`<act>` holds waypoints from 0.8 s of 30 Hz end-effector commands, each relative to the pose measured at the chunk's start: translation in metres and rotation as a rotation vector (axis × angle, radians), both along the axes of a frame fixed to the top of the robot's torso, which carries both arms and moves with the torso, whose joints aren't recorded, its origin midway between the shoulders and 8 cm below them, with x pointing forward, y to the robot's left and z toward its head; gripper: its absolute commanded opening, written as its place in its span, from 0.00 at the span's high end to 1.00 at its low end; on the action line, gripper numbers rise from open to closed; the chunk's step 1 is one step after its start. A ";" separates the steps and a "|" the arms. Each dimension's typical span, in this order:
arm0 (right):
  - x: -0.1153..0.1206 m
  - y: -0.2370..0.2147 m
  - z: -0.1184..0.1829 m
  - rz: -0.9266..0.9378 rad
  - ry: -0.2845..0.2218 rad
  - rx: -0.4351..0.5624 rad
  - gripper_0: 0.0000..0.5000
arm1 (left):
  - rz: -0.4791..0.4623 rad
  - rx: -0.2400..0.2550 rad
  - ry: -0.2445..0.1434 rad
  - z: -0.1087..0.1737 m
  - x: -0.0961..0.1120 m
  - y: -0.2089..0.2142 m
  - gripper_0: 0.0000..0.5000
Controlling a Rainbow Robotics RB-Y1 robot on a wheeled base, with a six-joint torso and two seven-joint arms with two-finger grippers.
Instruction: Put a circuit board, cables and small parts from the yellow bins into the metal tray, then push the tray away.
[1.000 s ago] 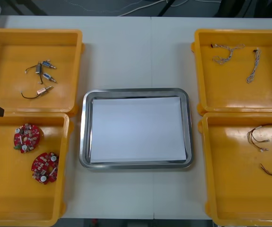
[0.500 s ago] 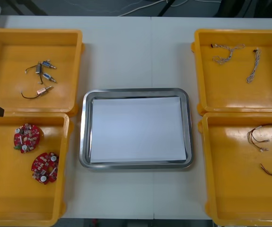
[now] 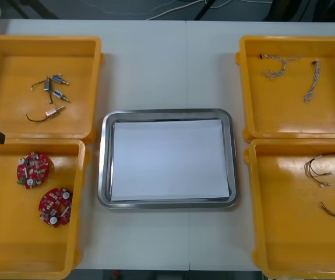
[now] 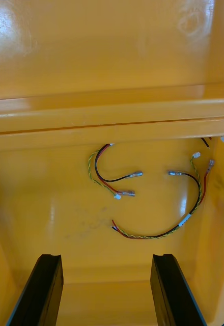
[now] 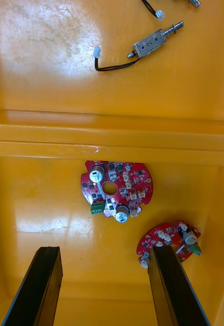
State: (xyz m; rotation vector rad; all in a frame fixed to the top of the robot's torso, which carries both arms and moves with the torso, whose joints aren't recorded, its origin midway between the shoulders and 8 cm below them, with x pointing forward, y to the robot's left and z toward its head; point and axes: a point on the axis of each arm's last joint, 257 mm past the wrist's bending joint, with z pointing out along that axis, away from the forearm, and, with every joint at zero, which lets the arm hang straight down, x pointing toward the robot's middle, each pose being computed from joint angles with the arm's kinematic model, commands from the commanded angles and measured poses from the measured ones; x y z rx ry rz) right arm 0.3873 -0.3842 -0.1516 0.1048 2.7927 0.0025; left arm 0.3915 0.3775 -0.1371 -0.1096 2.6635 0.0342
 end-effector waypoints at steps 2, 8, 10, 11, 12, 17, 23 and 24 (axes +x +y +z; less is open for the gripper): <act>0.001 -0.003 0.010 -0.014 -0.034 -0.001 0.00 | -0.055 0.092 -0.018 0.015 -0.005 0.018 0.00; 0.001 -0.003 0.010 -0.014 -0.034 -0.001 0.00 | -0.055 0.092 -0.018 0.015 -0.005 0.018 0.00; 0.001 -0.003 0.010 -0.014 -0.034 -0.001 0.00 | -0.055 0.092 -0.018 0.015 -0.005 0.018 0.00; 0.001 -0.003 0.010 -0.014 -0.034 -0.001 0.00 | -0.055 0.092 -0.018 0.015 -0.005 0.018 0.00; 0.001 -0.003 0.010 -0.014 -0.034 -0.001 0.00 | -0.055 0.092 -0.018 0.015 -0.005 0.018 0.00; 0.001 -0.003 0.010 -0.014 -0.034 -0.001 0.00 | -0.055 0.092 -0.018 0.015 -0.005 0.018 0.00; 0.001 -0.003 0.010 -0.014 -0.034 -0.001 0.00 | -0.055 0.092 -0.018 0.015 -0.005 0.018 0.00; 0.001 -0.003 0.010 -0.014 -0.034 -0.001 0.00 | -0.055 0.092 -0.018 0.015 -0.005 0.018 0.00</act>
